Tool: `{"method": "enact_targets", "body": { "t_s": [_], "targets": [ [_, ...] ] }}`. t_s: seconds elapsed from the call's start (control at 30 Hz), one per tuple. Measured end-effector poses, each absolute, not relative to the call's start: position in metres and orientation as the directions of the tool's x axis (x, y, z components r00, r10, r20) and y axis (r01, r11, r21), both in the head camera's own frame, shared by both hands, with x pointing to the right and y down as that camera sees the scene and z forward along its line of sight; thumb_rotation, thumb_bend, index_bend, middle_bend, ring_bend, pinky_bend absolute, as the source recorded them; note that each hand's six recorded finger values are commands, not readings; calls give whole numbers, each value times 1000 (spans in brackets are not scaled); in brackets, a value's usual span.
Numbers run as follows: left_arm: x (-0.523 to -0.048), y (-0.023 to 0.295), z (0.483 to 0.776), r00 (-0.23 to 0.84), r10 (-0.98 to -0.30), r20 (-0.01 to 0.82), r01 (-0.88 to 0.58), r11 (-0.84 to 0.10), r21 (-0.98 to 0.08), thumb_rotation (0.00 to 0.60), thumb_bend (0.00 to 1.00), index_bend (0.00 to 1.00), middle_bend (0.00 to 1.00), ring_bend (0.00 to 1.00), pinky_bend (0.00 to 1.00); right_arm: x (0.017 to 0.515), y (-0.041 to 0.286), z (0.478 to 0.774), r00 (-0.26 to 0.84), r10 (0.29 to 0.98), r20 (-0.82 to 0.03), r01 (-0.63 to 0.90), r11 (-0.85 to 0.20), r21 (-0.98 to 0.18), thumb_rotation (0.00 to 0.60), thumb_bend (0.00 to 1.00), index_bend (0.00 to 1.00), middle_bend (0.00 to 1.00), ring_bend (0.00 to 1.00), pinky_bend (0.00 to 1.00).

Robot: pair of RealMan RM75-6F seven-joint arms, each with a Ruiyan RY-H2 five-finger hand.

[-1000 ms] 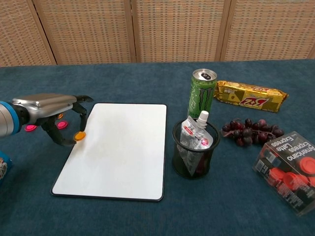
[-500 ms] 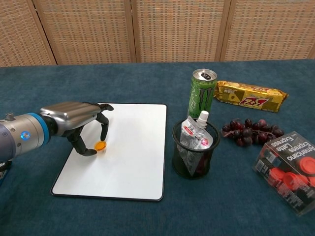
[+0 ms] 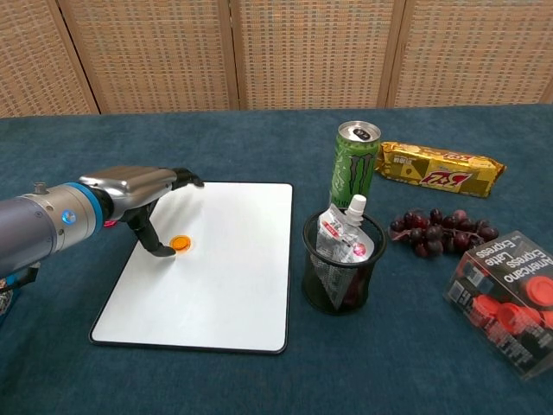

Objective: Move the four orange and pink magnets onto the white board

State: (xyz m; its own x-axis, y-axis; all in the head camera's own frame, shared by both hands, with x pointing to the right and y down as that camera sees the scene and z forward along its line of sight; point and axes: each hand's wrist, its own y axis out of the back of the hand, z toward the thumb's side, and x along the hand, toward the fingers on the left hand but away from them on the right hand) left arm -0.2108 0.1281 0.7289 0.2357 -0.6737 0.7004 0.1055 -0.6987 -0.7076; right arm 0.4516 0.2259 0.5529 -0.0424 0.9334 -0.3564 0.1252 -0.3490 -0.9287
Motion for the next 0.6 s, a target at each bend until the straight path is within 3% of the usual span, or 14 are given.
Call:
{"method": "enact_targets", "body": {
  "t_s": [0.1, 0.33, 0.6],
  "targets": [
    [-220, 121, 725, 226, -687, 690, 98, -689, -718, 600, 235, 32, 0, 0, 0, 452, 226, 553, -42, 933, -357, 126, -350, -928, 600, 53, 0, 0, 0, 0],
    [-260, 99, 724, 145, -724, 675, 99, -668, -738, 600, 262, 316, 0, 0, 0, 451, 226, 553, -42, 932, -360, 127, -353, -927, 600, 53, 0, 0, 0, 0],
    [-306, 84, 737, 56, -725, 687, 87, -682, -726, 600, 272, 385, 0, 0, 0, 451, 226, 554, -42, 931, -362, 123, -355, -927, 600, 53, 0, 0, 0, 0]
  ]
}}
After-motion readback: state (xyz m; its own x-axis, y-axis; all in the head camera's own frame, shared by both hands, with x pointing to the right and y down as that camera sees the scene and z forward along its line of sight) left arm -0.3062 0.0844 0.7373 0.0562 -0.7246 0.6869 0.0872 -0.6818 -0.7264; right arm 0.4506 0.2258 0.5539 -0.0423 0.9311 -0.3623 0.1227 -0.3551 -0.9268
